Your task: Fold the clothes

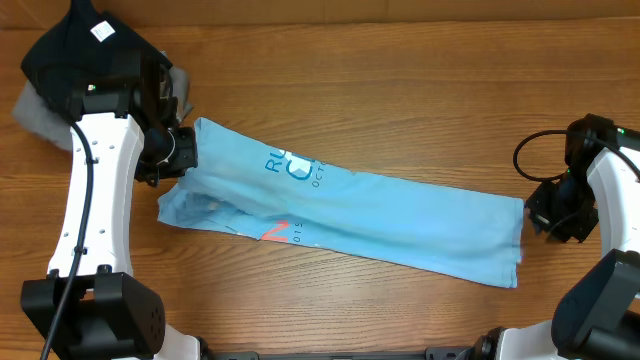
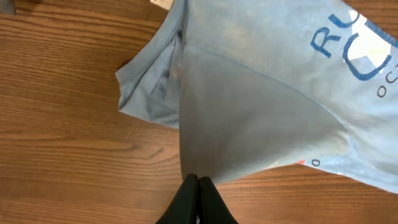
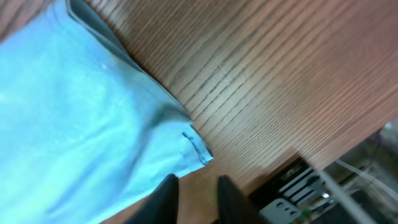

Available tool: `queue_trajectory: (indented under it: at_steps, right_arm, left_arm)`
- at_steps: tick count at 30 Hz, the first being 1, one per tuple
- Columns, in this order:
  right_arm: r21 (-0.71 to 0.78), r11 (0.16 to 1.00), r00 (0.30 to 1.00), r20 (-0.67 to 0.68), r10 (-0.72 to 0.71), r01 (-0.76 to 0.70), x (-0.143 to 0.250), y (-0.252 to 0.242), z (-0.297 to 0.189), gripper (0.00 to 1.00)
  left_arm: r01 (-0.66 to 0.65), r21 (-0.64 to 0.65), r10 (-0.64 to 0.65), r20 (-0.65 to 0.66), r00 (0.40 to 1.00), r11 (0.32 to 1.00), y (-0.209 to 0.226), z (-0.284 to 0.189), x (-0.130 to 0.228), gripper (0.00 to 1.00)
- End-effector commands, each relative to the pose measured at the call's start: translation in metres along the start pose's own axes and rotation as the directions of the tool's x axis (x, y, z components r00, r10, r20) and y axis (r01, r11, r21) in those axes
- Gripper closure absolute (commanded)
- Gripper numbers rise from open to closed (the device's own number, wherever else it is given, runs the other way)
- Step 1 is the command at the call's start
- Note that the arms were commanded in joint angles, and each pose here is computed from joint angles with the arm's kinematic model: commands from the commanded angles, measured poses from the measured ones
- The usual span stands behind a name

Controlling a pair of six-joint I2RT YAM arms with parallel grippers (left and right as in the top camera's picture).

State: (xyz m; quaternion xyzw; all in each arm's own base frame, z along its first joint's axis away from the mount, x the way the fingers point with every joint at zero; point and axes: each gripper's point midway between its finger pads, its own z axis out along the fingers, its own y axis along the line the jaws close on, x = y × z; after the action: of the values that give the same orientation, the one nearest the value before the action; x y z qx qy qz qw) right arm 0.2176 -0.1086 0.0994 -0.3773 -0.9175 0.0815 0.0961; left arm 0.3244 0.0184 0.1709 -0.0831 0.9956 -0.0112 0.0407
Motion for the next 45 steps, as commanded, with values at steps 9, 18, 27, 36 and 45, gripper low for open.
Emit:
queue_trajectory:
  at_steps: [9,18,27,36,45]
  right_arm:
    - [-0.083,0.996,0.998,0.068,0.018,-0.013,-0.014,0.015,0.008,0.09]
    - [-0.327,0.943,0.997,0.037,0.074,-0.058,-0.023,0.033,0.054,0.04]
    - [-0.476,0.879,0.999,-0.036,0.006,-0.022,0.001,0.049,0.075,0.16]
    - [-0.406,0.91,0.996,-0.067,0.059,-0.081,0.021,0.038,0.115,0.65]
    - [-0.369,0.927,0.997,-0.001,0.077,-0.072,-0.01,0.025,0.058,0.96]
  left_arm:
    - [-0.014,-0.022,0.014,0.038,0.999,1.0,0.005,-0.01,-0.003,0.43]
    - [-0.014,-0.022,0.015,0.041,0.999,1.0,0.005,-0.01,-0.004,0.42]
    - [-0.014,-0.021,0.015,0.051,0.999,1.0,0.005,-0.01,-0.006,0.41]
    - [-0.014,-0.021,0.015,0.052,0.999,1.0,0.005,-0.01,-0.007,0.41]
    - [-0.014,-0.021,0.016,0.058,0.998,1.0,0.005,-0.01,-0.008,0.41]
